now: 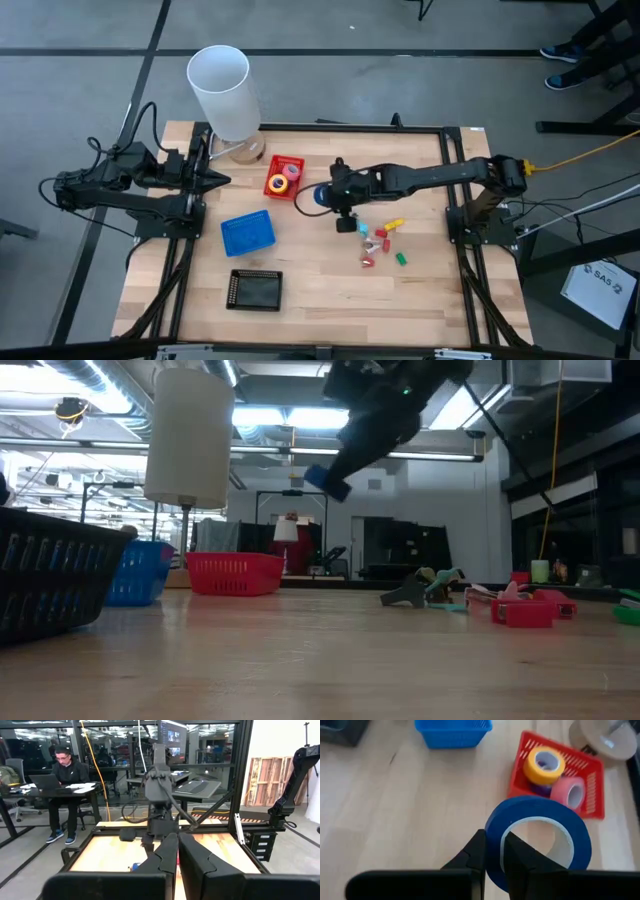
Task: Pick and place Stapler, Stapler remover, tape
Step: Put the blue tape into the red basket
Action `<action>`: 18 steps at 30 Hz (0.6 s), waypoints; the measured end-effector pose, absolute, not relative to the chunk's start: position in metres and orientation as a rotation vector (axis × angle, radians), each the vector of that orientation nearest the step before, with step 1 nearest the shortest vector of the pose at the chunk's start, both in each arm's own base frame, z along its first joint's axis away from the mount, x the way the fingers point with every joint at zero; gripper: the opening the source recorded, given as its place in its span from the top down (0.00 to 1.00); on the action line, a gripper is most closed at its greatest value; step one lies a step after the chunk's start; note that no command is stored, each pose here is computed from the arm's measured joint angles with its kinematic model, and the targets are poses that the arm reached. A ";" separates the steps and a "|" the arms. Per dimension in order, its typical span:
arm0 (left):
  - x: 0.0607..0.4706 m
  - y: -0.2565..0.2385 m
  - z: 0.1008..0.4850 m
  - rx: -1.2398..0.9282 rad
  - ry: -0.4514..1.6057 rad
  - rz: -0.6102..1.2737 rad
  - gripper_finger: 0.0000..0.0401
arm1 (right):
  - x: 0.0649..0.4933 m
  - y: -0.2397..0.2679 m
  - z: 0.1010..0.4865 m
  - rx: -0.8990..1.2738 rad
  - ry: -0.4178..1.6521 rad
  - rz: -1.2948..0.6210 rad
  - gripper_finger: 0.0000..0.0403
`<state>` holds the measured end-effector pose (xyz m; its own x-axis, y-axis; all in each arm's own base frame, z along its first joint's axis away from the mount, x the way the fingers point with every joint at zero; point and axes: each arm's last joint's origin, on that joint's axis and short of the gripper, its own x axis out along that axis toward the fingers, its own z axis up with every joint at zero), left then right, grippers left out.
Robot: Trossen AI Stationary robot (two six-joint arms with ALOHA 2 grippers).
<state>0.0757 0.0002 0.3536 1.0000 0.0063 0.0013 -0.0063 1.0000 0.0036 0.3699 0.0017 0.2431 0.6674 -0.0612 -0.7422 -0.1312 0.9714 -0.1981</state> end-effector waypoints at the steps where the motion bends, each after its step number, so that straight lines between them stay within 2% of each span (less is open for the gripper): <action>1: 0.076 0.000 0.354 0.004 -0.002 0.006 0.98 | 0.374 0.001 0.241 -0.260 0.815 0.042 0.90; 12: 0.076 0.000 0.354 0.004 -0.002 0.006 0.97 | 0.432 -0.018 0.200 -0.389 0.462 0.100 0.90; 18: 0.076 0.000 0.354 0.004 -0.001 0.006 0.98 | 0.445 -0.037 0.178 -0.411 0.384 0.059 0.90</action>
